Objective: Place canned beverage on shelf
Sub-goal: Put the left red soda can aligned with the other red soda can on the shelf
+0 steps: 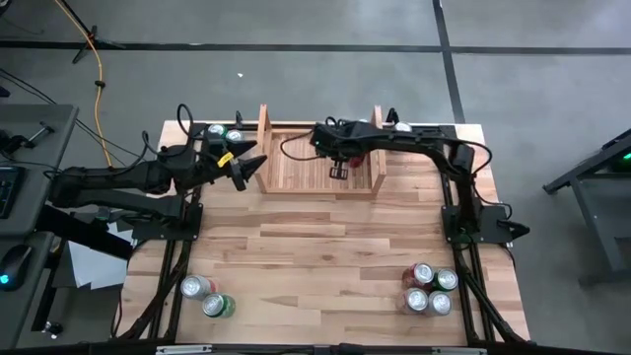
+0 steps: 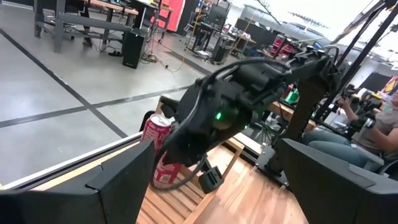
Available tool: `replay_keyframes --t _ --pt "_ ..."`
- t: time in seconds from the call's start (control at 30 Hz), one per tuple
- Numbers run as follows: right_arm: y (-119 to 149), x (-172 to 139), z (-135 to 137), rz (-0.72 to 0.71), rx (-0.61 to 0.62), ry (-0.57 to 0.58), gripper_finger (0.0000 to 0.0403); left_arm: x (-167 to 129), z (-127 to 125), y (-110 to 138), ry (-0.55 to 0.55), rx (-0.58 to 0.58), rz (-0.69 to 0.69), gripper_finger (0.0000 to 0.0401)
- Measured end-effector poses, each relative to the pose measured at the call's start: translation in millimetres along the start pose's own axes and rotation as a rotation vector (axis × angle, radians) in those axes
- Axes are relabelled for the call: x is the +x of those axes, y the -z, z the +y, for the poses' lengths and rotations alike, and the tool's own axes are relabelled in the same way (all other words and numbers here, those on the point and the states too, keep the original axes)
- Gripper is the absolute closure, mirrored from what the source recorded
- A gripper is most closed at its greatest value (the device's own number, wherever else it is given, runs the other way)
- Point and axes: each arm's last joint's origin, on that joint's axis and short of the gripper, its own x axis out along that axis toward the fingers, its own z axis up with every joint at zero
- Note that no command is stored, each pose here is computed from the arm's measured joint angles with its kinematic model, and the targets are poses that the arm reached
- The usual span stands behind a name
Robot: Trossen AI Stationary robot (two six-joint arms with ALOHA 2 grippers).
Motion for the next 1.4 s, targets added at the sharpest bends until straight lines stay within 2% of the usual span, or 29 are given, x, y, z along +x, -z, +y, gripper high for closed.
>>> replay_keyframes --t 0.13,0.53,0.7,1.17,1.4 --pt "-0.9 6.1 3.0 0.033 -0.021 0.067 0.0402 1.6 -0.3 1.3 -0.003 0.004 0.007 0.0066" --pt "0.0 17.9 7.0 0.087 -0.06 0.097 0.0403 1.6 -0.3 1.3 -0.003 0.004 0.007 0.0066" --pt "7.2 20.0 2.5 0.143 -0.069 0.074 0.0403 1.6 -0.3 1.3 -0.003 0.004 0.007 0.0066" --pt "11.5 25.9 -12.8 0.164 -0.057 0.115 0.0403 1.6 0.1 2.2 -0.006 0.009 0.015 0.0066" --pt "7.0 22.4 -9.8 0.126 -0.028 0.115 0.0403 1.7 0.4 3.1 -0.009 0.014 0.021 0.0066"
